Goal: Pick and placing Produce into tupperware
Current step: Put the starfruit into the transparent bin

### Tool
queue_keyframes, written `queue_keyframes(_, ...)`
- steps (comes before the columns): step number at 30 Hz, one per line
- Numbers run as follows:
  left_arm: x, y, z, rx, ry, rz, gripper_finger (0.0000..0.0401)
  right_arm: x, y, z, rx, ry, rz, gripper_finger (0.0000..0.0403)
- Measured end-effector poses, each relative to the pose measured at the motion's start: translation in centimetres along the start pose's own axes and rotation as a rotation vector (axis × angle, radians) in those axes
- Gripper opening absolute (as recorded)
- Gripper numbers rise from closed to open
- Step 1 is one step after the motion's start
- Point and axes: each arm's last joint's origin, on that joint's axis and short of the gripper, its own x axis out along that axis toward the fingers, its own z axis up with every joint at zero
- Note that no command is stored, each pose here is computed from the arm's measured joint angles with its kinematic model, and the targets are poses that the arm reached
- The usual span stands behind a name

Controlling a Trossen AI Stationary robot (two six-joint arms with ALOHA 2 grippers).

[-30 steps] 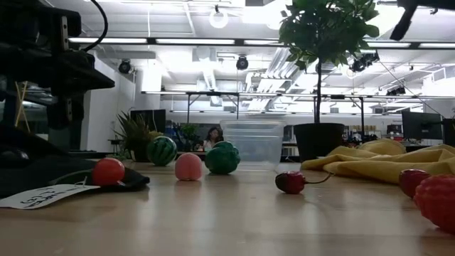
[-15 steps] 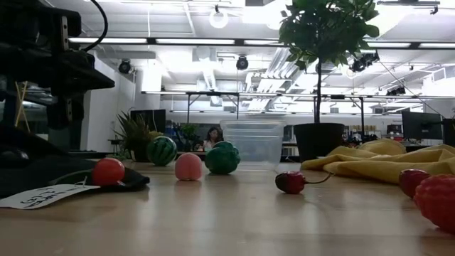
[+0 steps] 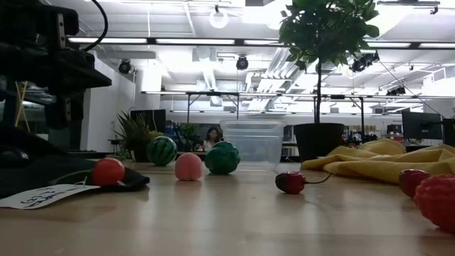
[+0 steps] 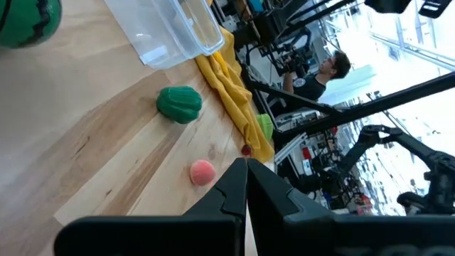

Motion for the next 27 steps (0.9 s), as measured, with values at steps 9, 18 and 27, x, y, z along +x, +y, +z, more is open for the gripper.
queue_keyframes(9, 0.0, 0.0, 0.0, 0.000, 0.001, -0.001, 0.0001, 2.8, 1.6, -4.2, 0.064, 0.135, -0.190, 0.0000)
queue_keyframes(18, 0.0, 0.0, 0.0, 0.001, 0.000, 0.000, 0.0001, 5.2, 2.5, -9.9, 0.389, 0.163, -0.446, 0.0000)
queue_keyframes(27, 0.0, 0.0, 0.0, 0.001, -0.002, 0.000, 0.0001, 7.4, 2.9, -14.2, 0.592, 0.232, -0.667, 0.0001)
